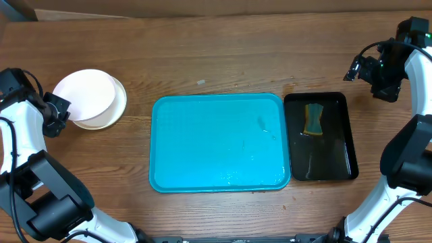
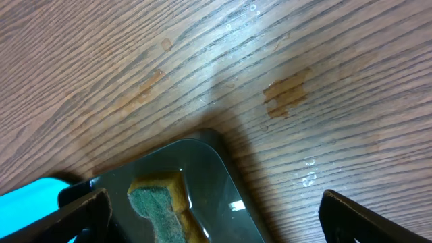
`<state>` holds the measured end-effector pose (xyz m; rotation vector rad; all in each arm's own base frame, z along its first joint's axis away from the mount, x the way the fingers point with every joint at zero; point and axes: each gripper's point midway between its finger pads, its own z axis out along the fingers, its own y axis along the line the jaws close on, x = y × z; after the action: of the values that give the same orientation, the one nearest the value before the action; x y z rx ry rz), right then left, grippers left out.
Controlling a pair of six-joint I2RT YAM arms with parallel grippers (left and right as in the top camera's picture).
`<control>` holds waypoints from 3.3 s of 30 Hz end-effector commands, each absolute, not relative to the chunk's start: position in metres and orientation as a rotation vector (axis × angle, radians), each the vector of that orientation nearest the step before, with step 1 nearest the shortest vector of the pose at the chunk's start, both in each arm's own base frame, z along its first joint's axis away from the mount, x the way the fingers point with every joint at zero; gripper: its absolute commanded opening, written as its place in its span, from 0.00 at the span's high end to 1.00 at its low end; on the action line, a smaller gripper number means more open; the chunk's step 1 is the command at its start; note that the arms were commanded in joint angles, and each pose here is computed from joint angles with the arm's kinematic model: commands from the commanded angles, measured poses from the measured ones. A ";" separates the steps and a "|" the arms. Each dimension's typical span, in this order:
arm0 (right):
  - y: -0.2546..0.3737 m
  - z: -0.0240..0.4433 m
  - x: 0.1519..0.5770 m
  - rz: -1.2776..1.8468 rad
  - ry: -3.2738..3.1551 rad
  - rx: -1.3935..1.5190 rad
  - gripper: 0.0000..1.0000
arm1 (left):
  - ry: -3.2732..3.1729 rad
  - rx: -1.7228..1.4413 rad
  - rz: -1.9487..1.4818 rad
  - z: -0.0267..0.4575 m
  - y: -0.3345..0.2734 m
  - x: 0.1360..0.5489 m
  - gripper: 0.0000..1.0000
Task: Clean dirty plates on tray and stack at the side
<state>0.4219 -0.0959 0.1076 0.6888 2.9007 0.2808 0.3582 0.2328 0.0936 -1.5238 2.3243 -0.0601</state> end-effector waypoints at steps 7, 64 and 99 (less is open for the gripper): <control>-0.097 0.113 0.422 0.280 2.883 0.693 0.00 | 2.376 -1.523 -0.031 0.070 0.230 0.362 0.96; -0.097 0.113 0.422 0.280 2.883 0.693 0.00 | 2.805 -0.354 -0.503 0.077 0.047 0.421 0.00; -0.043 0.400 0.315 0.186 2.184 0.360 0.00 | 2.805 -0.354 -0.504 0.077 0.047 0.420 0.00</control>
<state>0.3304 -0.0465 0.3796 0.3731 2.2455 0.1938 0.4144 0.0462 0.0642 -0.3979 2.8347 -0.5230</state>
